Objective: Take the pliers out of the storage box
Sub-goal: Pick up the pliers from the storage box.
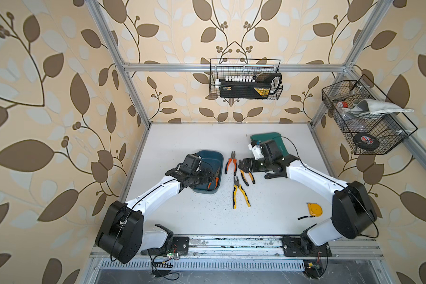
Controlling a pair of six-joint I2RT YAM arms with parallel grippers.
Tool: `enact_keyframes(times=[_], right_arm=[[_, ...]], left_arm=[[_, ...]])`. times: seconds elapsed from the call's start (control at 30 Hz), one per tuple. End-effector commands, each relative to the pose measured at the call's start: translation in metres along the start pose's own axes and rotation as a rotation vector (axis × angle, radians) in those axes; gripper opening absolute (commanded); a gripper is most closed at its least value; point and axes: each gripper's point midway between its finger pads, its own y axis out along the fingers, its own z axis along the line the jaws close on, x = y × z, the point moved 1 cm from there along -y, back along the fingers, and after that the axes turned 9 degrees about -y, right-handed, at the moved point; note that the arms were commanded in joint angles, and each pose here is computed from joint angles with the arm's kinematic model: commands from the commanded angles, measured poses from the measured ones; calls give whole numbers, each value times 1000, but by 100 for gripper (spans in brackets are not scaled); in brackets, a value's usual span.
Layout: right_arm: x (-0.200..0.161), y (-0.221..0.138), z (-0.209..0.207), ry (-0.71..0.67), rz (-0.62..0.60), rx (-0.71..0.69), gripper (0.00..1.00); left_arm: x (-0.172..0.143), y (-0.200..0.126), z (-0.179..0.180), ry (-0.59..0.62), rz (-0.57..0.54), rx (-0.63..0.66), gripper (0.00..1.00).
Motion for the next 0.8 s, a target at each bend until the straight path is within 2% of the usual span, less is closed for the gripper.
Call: enact_keyframes(times=[0.0, 0.17, 0.23, 0.3, 0.43, 0.77], right_arm=[[0, 1, -33, 6, -190, -199, 86], [3, 0, -33, 44, -221, -192, 85], [2, 3, -34, 49, -213, -197, 85], [0, 9, -34, 58, -197, -196, 85], [-1, 14, -30, 66, -179, -168, 84], [-1, 14, -34, 63, -172, -194, 85]], left_arm=[[3, -4, -31, 98, 54, -134, 82], [6, 10, -28, 166, 49, -131, 77], [12, 17, -19, 202, 28, -75, 74], [17, 27, -7, 228, 23, 0, 65], [26, 36, 11, 234, 29, 126, 56], [9, 40, 15, 273, 77, 166, 43]])
